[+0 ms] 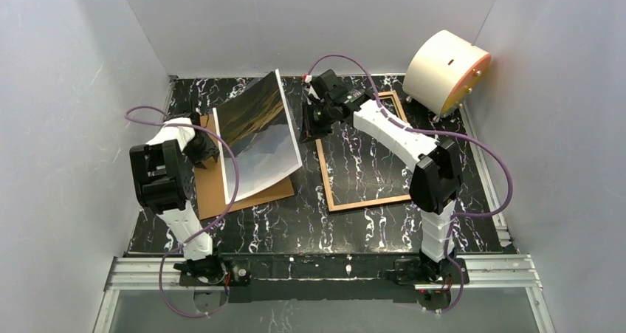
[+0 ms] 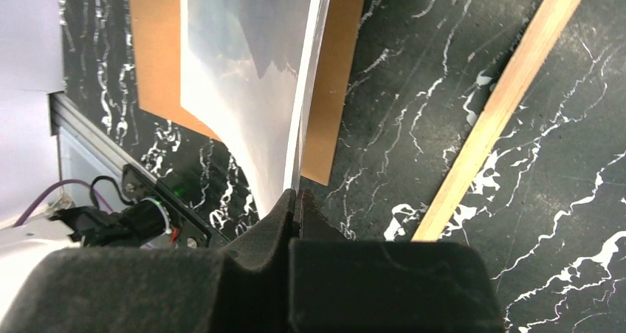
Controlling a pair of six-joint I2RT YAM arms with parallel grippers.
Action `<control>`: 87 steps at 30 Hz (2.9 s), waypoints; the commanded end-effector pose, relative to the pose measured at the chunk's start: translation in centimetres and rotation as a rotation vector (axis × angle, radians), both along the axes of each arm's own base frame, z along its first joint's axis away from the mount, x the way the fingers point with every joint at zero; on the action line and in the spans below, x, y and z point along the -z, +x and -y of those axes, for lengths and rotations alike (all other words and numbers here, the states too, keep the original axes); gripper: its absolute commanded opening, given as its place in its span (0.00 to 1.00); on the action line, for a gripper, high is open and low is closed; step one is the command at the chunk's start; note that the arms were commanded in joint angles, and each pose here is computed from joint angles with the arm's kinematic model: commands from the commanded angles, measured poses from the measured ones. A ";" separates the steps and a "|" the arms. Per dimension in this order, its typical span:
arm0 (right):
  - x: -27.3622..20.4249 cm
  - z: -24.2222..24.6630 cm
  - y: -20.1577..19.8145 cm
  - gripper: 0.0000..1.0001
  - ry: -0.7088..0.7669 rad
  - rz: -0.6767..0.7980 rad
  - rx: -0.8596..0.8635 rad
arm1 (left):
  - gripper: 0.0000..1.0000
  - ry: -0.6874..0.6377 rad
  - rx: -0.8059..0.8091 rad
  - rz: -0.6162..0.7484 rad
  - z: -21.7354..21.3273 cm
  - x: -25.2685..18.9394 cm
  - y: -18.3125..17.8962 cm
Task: Put the photo into the frame
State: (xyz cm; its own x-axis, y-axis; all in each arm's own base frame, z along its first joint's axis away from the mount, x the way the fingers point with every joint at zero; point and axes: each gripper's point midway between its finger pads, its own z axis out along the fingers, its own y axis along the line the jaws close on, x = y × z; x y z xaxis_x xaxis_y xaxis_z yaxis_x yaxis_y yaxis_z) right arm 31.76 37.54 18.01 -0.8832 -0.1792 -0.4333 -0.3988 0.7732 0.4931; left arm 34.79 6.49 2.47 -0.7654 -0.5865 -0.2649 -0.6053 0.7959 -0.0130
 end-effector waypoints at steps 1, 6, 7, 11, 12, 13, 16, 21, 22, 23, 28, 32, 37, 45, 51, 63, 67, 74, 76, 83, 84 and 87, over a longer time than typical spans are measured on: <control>-6.9 -0.7 0.0 0.01 0.132 0.113 -0.041 | 0.43 0.003 0.006 0.036 -0.5 -2.3 1.4; -7.0 -0.2 -0.1 0.01 0.101 0.098 -0.030 | 0.45 0.070 -0.007 0.045 -1.8 -4.3 2.2; -6.9 0.0 -0.2 0.01 0.092 0.091 -0.025 | 0.45 0.075 -0.005 0.049 -1.9 -4.5 2.4; -6.2 1.4 0.1 0.01 0.022 0.074 0.055 | 0.48 0.049 -0.003 0.088 -1.5 -5.3 3.3; -6.0 1.9 0.4 0.01 -0.003 0.063 0.090 | 0.50 0.013 0.004 0.100 -0.9 -5.1 3.7; -5.8 2.4 0.6 0.01 -0.019 0.043 0.120 | 0.51 -0.037 0.018 0.110 -0.1 -4.9 4.2; -6.0 1.6 0.0 0.01 0.035 -0.018 0.111 | 0.53 -0.203 0.062 0.124 2.7 -4.3 5.3; -7.5 -0.9 -1.2 0.01 0.200 -0.022 -0.010 | 0.54 -0.282 0.071 0.184 4.1 -4.4 6.4; -7.9 -1.2 -1.2 0.01 0.210 -0.009 -0.029 | 0.54 -0.287 0.077 0.188 4.2 -4.4 6.5; -7.9 -1.2 -1.1 0.01 0.207 -0.006 -0.035 | 0.54 -0.290 0.081 0.190 4.3 -4.4 6.5; -6.8 -1.8 -1.5 0.01 0.218 -0.037 -0.077 | 0.54 -0.327 0.103 0.220 5.0 -4.5 6.8; -4.5 -1.8 -1.5 0.01 0.196 -0.068 -0.075 | 0.50 -0.298 0.097 0.193 4.5 -3.6 6.0; -3.7 -1.4 0.1 0.01 0.116 -0.026 -0.021 | 0.43 -0.217 0.063 0.110 3.2 -2.1 4.0; -4.5 1.7 1.5 0.01 -0.031 0.055 0.096 | 0.36 -0.077 0.016 -0.011 0.8 -0.6 0.2; -5.2 3.2 1.8 0.01 -0.072 0.088 0.155 | 0.36 -0.074 0.019 -0.054 0.8 0.3 -0.7; -3.7 7.5 0.4 0.01 -0.031 0.064 0.162 | 0.36 0.005 0.011 -0.100 -1.1 0.0 -0.4; -2.9 8.1 -1.4 0.01 0.137 0.055 0.070 | 0.36 -0.022 0.016 -0.098 -0.6 0.3 -0.4; -0.1 10.4 -2.7 0.01 0.270 -0.006 0.044 | 0.36 -0.040 0.025 -0.102 -0.3 0.6 -0.4; 1.1 11.3 -2.8 0.05 0.288 -0.034 0.053 | 0.36 -0.043 0.027 -0.102 -0.3 0.6 -0.3; 5.2 14.1 -1.4 0.49 0.309 -0.105 0.137 | 0.36 -0.066 0.035 -0.090 0.1 0.4 0.0; 5.5 14.2 -0.9 0.53 0.307 -0.108 0.150 | 0.36 -0.073 0.036 -0.088 0.2 0.4 0.1; 6.3 14.0 0.4 0.62 0.303 -0.112 0.158 | 0.37 -0.076 0.041 -0.088 0.3 0.4 0.1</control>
